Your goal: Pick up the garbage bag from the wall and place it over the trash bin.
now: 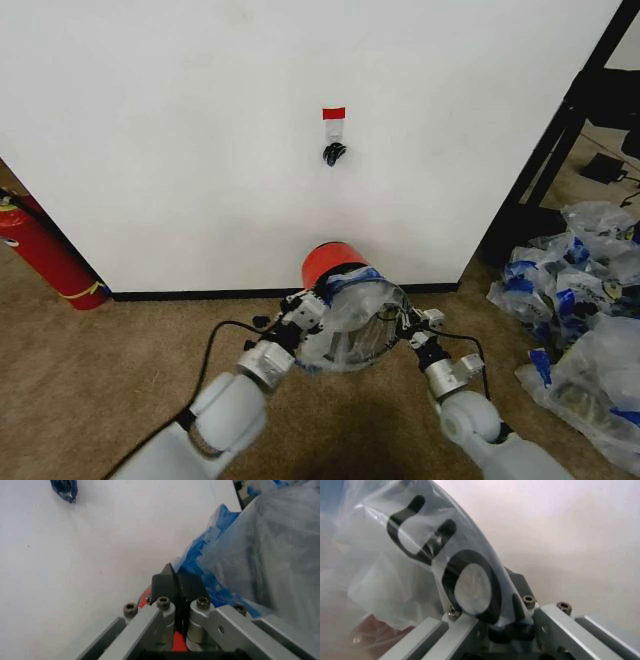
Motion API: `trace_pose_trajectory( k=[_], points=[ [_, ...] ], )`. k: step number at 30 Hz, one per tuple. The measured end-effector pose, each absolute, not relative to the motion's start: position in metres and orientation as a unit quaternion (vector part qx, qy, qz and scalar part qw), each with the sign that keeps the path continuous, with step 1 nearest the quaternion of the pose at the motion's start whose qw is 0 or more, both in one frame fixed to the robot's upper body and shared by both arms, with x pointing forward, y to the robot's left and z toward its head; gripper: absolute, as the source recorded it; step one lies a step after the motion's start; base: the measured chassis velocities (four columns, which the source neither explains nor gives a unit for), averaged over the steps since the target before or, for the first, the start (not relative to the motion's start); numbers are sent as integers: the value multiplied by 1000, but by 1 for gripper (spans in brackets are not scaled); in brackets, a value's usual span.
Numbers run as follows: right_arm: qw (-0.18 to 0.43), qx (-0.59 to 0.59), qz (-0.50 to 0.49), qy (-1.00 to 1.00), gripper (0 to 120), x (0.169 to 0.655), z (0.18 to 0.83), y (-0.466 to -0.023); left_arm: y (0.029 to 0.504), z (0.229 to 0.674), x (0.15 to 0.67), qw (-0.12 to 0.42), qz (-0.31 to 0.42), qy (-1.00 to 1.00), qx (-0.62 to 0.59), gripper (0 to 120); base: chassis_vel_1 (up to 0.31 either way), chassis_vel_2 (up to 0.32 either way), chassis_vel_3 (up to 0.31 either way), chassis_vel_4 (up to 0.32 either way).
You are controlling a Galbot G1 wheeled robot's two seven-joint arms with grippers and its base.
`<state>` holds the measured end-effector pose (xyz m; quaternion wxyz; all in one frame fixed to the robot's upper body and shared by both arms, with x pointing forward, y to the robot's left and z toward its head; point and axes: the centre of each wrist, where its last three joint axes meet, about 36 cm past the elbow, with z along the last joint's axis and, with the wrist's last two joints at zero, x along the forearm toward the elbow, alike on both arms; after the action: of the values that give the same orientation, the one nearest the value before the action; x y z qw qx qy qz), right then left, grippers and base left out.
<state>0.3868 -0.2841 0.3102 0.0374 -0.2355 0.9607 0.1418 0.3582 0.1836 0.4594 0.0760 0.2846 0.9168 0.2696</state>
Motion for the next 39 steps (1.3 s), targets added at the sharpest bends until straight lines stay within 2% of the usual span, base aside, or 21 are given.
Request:
trace_pose_trajectory(
  k=[20, 30, 34, 36, 38, 39],
  points=[
    [36, -299, 201, 932, 0, 390, 317, -307, 218, 457, 390, 74, 308, 913, 259, 0, 0, 0, 0, 0],
    [45, -272, 245, 929, 0, 382, 317, -291, 215, 456, 383, 79, 270, 923, 264, 0, 0, 0, 0, 0],
    [49, -216, 272, 936, 0, 378, 320, -275, 212, 458, 372, 100, 247, 926, 269, 16, 0, 0, 0, 0],
    [49, -206, 275, 938, 0, 378, 321, -273, 212, 459, 371, 103, 245, 926, 270, 20, 0, 0, 0, 0],
    [46, -154, 286, 945, 0, 377, 325, -266, 212, 459, 365, 108, 239, 925, 273, 31, 0, 0, 0, 0],
    [46, -154, 286, 945, 0, 377, 325, -266, 212, 459, 365, 108, 239, 925, 273, 31, 0, 0, 0, 0]
  ],
)
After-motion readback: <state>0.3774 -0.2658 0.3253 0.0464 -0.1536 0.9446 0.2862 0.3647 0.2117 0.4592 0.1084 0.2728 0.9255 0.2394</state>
